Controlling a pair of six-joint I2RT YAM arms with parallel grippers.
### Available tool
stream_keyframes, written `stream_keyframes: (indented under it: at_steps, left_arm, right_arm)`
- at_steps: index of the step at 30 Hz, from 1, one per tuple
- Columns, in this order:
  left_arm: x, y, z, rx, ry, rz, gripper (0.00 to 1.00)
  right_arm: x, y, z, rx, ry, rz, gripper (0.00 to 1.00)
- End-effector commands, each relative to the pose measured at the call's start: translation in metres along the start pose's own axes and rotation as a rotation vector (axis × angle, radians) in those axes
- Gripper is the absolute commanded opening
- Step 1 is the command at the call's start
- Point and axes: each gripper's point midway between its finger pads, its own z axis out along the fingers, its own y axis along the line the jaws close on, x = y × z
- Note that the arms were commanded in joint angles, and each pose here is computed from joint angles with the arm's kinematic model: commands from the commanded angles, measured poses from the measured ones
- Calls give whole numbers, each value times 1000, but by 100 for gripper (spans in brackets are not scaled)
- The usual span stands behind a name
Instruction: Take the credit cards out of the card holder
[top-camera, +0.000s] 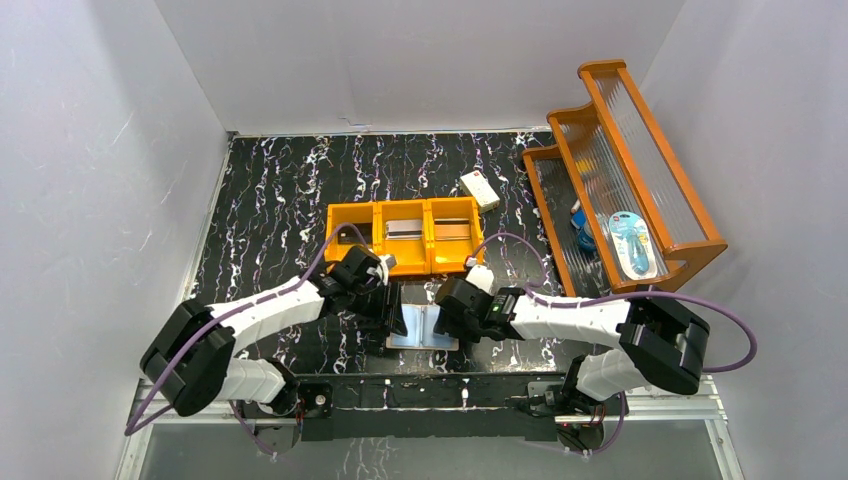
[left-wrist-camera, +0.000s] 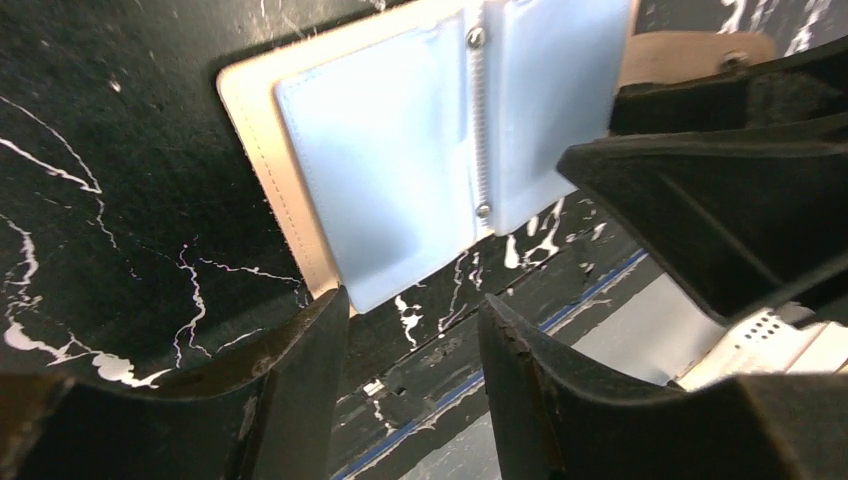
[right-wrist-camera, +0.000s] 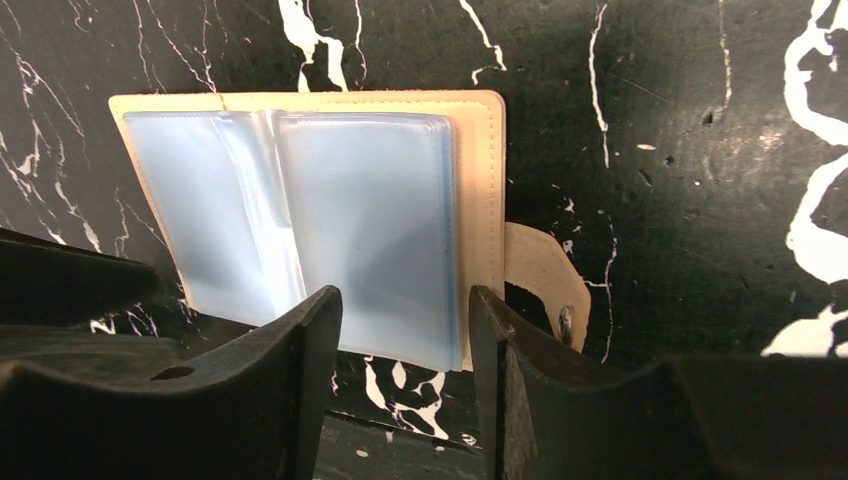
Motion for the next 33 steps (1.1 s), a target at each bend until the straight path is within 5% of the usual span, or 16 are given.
stream_keyframes:
  at_steps: [1,7,12,25,33]
  left_arm:
    - [14,5,12,-20,43,-14,46]
    - [28,17,24,-76,65,-37,38]
    - [31,19,27,-89,60,-35,36]
    - [28,17,25,-93,41,-38,34]
    - [25,14,24,-92,33,-33,32]
  right_arm:
    - [2,5,5,-35,14,34,56]
    - [-1,25,0,-126,15,22,42]
    - [-7,51,-10,-253,4,30,41]
    - [-18,67,-19,-248,-14,-16,34]
    - [-19,61,-18,-227,-19,-13,16]
